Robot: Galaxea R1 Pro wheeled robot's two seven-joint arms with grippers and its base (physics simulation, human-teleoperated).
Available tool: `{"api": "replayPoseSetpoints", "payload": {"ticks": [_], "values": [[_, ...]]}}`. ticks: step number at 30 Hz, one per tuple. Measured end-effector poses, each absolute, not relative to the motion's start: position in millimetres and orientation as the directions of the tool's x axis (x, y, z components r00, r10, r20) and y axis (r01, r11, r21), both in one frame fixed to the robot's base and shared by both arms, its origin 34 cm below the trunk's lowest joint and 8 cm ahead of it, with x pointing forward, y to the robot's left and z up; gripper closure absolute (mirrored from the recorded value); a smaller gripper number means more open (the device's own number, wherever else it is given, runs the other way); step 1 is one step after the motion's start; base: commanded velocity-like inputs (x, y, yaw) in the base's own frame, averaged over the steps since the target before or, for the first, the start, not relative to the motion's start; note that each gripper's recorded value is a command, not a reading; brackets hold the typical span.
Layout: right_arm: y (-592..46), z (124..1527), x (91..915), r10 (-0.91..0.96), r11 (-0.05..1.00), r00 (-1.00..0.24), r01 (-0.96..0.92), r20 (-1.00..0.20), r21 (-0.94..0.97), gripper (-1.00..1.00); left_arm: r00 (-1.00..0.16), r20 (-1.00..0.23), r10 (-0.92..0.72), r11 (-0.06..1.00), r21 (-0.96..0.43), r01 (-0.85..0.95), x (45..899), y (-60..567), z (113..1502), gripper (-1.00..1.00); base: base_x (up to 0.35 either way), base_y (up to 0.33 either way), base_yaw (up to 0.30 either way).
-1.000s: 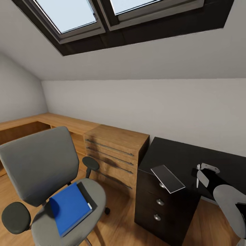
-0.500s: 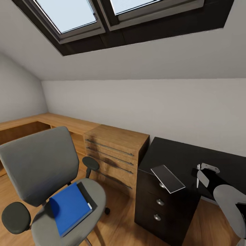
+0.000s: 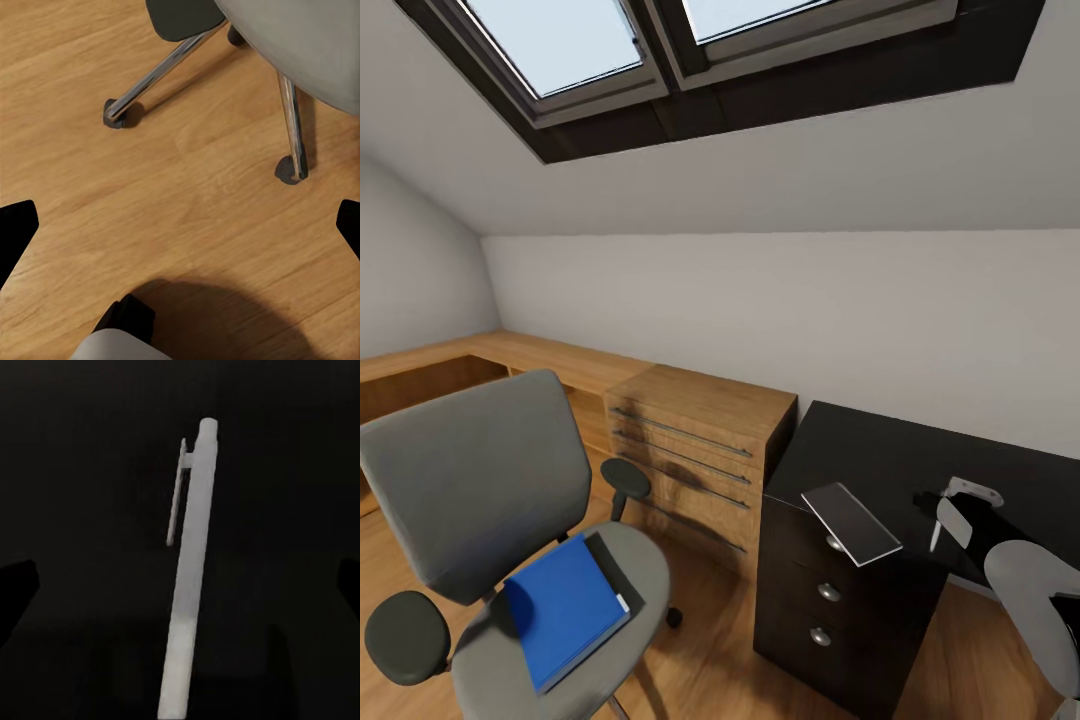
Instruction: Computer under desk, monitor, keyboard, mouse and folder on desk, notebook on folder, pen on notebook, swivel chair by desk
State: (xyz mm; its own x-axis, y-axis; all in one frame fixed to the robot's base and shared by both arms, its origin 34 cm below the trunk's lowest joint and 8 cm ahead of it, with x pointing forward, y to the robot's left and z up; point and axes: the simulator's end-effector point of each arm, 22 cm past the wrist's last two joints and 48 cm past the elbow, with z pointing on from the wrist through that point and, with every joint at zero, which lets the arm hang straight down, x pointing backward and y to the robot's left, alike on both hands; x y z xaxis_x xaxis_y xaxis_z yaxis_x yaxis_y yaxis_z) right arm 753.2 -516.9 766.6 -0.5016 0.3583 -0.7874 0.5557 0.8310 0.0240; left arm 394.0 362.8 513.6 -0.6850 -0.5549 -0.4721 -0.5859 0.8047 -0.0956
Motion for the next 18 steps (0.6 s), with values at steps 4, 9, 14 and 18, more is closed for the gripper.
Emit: {"api": "replayPoseSetpoints", "payload": {"ticks": [4, 9, 14, 18], "values": [[-517.0, 766.8, 753.3, 0.358, 0.831, -0.501, 0.556, -0.788, 0.024, -1.0, -0.685, -0.472, -0.555, 0.805, -0.096, -0.586, 394.0, 362.8, 513.6, -1.0, 0.0, 0.0, 0.0], [-517.0, 767.3, 753.7, 0.359, 0.831, -0.499, 0.556, -0.789, 0.026, -1.0, -0.685, -0.472, -0.555, 0.805, -0.096, -0.586, 394.0, 362.8, 513.6, -1.0, 0.0, 0.0, 0.0], [-516.3, 769.9, 755.2, 0.364, 0.83, -0.496, 0.557, -0.789, 0.033, -1.0, -0.686, -0.471, -0.555, 0.805, -0.096, -0.585, 393.8, 362.1, 513.3, -1.0, 0.0, 0.0, 0.0], [-507.5, 785.3, 762.5, 0.37, 0.844, -0.522, 0.534, -0.768, 0.044, -1.0, -0.687, -0.47, -0.554, 0.806, -0.096, -0.585, 393.6, 361.5, 513.0, -1.0, 0.0, 0.0, 0.035]]}}
